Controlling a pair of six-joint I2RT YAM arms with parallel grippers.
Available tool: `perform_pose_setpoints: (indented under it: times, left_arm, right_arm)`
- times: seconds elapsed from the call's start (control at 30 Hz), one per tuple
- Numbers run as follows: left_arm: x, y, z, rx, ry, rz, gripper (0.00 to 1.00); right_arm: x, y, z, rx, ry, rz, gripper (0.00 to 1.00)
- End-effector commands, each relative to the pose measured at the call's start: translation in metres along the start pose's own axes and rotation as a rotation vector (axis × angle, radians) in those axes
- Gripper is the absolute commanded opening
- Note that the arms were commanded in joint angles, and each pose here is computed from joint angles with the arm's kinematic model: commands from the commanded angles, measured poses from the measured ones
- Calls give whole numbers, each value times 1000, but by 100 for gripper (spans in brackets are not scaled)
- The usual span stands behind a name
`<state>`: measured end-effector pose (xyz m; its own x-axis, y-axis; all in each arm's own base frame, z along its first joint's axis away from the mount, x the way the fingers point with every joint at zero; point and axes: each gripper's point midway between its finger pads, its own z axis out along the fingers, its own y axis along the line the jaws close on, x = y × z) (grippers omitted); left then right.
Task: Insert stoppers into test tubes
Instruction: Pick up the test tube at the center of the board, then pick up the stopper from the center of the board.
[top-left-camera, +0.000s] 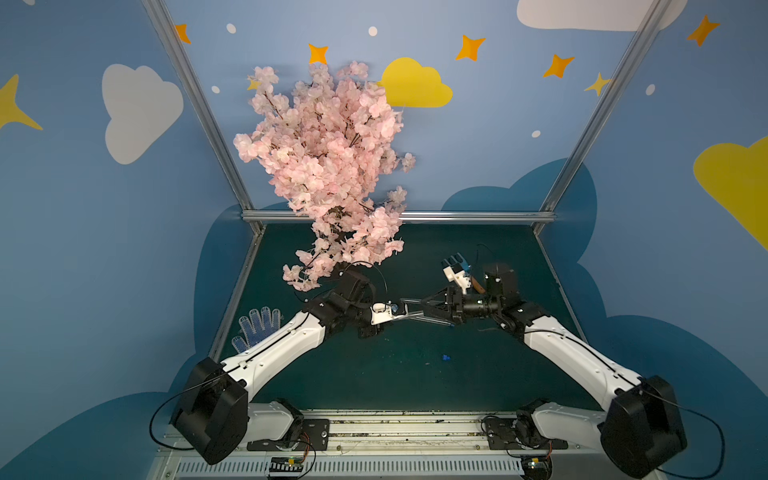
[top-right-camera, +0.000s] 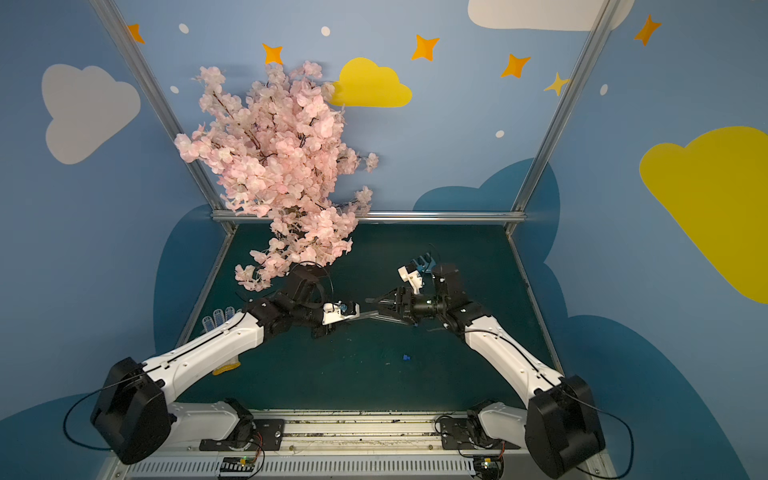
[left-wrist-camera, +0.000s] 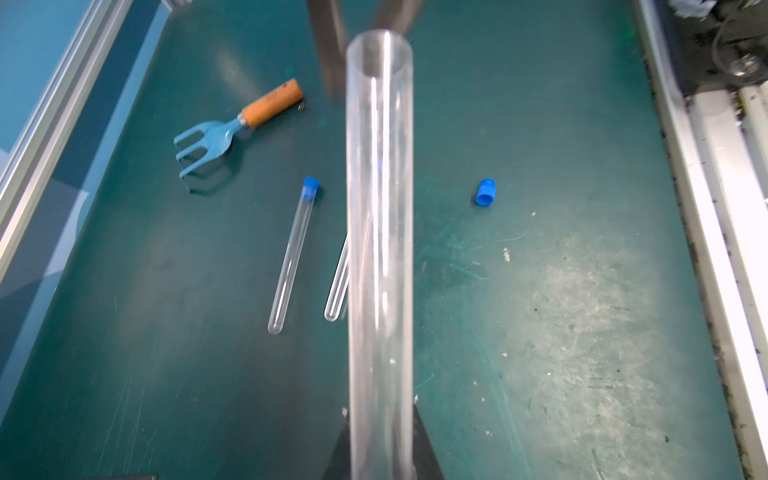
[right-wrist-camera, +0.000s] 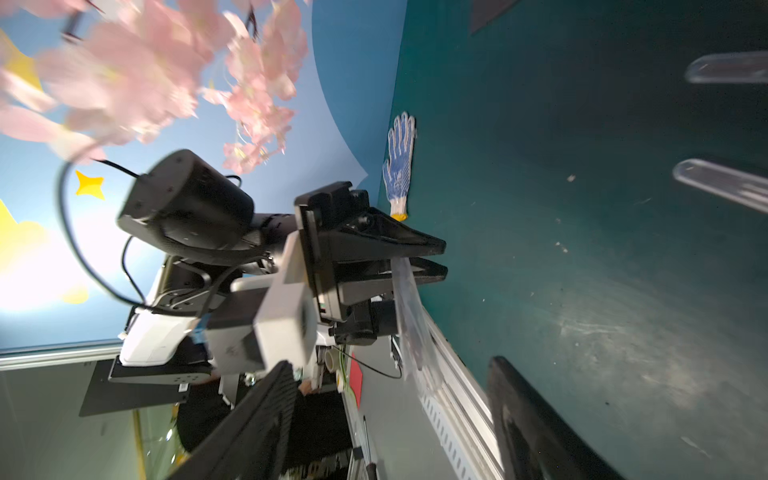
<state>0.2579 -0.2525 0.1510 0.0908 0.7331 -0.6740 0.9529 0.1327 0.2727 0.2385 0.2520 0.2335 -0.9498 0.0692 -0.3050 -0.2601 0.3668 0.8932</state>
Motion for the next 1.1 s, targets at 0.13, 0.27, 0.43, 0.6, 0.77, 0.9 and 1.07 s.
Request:
perform_pose_setpoints:
  times: [0.13,0.27,0.43,0.6,0.77,0.9,1.07]
  left_arm:
    - [39,-4,-8,-62,148,-53,2]
    - [53,5,-9,-114,174,-140,2]
    - [60,2,-10,-115,181,-168,2]
    - [63,5,-11,-130,176,-183,2]
    - [68,7,-11,-134,191,-198,2]
    - [69,9,-13,-143,190,-202,2]
    - [70,11,-15,-158,192,-206,2]
  right_arm:
    - [-1,-61,-62,564,-48,-390,73]
    - [-7,-63,-70,663,11,-713,66]
    - [27,-91,-59,635,363,-1052,49]
    - [81,-119,-41,512,681,-1128,41]
    - [98,-133,-16,437,728,-1128,42]
    - [113,-149,-9,445,845,-1090,42]
    - [114,-173,-2,513,924,-1070,40]
